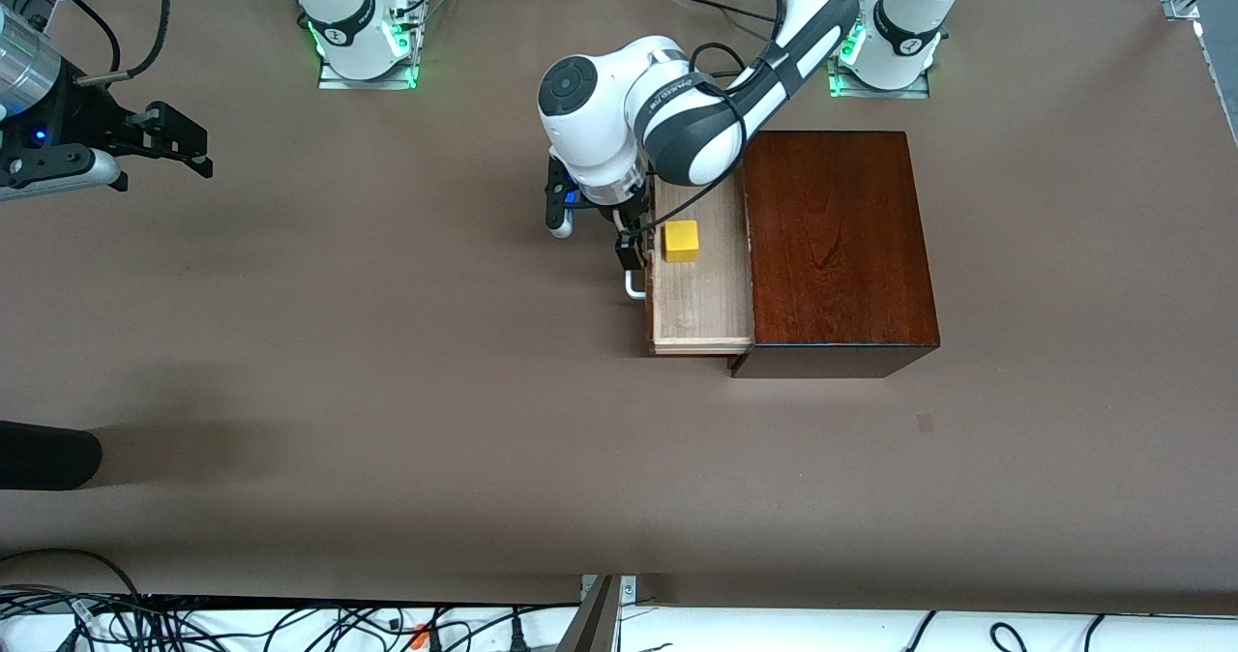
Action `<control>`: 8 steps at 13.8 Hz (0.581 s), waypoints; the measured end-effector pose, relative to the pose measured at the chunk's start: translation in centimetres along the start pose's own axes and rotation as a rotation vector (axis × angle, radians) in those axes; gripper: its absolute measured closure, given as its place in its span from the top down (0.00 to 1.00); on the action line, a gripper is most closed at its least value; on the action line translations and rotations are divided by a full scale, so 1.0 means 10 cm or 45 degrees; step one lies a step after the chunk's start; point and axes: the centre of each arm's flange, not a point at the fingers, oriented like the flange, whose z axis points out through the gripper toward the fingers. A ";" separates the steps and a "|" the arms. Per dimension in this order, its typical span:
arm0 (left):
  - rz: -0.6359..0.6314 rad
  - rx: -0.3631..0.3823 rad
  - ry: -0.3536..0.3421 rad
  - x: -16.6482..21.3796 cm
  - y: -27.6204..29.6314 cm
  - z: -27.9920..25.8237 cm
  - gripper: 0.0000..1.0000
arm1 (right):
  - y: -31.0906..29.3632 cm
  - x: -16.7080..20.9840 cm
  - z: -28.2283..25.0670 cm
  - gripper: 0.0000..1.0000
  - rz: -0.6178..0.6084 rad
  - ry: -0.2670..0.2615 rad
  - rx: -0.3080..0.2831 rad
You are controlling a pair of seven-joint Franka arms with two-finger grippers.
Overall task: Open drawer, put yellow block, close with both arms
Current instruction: 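Push the drawer shut into the box with the left gripper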
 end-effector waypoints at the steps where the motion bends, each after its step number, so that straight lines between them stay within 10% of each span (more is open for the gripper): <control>1: -0.011 -0.012 -0.020 -0.05 -0.04 0.02 1.00 | 0.00 0.00 0.00 1.00 0.001 0.000 0.000; 8: -0.064 -0.100 -0.145 -0.40 -0.24 0.17 1.00 | 0.00 0.00 0.00 1.00 0.006 0.000 0.000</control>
